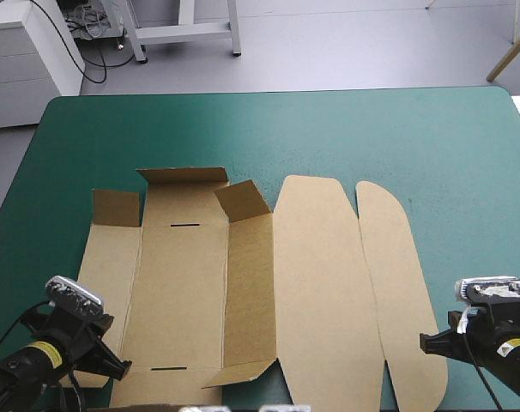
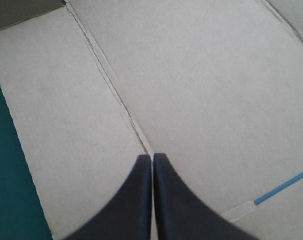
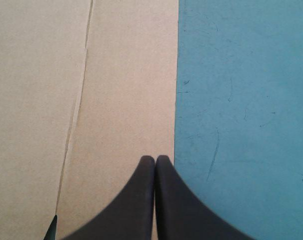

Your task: Fold the box

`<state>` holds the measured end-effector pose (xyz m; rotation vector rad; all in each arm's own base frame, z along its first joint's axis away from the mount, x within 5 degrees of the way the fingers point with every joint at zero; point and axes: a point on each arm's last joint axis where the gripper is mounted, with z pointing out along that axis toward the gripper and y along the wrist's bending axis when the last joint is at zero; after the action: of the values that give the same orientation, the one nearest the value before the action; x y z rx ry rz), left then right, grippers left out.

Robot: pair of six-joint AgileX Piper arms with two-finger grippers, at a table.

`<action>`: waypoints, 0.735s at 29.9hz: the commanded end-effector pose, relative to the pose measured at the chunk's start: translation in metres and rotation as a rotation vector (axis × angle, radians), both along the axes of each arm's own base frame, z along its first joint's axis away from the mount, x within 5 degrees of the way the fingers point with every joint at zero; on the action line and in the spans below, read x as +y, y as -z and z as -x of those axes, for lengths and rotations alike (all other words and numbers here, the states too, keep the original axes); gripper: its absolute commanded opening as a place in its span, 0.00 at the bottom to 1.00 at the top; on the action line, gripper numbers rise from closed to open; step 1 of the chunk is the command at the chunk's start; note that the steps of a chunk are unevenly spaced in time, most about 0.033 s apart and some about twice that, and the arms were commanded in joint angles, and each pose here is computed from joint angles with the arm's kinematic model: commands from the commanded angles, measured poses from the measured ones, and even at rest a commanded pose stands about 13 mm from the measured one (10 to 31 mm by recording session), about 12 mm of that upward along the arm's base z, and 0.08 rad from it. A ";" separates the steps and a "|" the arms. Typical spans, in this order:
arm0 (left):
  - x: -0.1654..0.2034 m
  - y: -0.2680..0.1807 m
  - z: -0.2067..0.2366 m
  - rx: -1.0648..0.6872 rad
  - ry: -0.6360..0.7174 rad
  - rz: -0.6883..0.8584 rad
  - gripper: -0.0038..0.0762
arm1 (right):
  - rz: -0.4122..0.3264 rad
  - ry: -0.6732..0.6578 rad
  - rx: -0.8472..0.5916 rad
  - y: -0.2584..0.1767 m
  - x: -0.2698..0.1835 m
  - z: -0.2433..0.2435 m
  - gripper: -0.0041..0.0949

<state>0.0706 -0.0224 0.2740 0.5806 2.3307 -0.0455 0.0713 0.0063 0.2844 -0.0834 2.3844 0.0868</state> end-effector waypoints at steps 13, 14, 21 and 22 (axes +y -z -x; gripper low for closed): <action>-0.031 -0.017 -0.085 -0.062 -0.086 0.082 0.04 | -0.001 0.014 -0.069 -0.010 -0.001 -0.004 0.02; -0.032 -0.016 -0.092 -0.051 -0.093 0.074 0.04 | -0.001 0.014 -0.069 -0.010 -0.001 -0.004 0.02; -0.009 -0.033 -0.152 -0.021 -0.325 0.162 0.04 | -0.001 0.014 -0.069 -0.010 -0.001 -0.004 0.02; 0.001 -0.038 -0.163 -0.027 -0.366 0.182 0.04 | -0.001 0.014 -0.069 -0.010 -0.001 -0.004 0.02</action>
<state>0.2103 -0.0349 0.2873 0.1968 2.4462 -0.0372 0.0713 0.0063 0.2844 -0.0834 2.3844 0.0866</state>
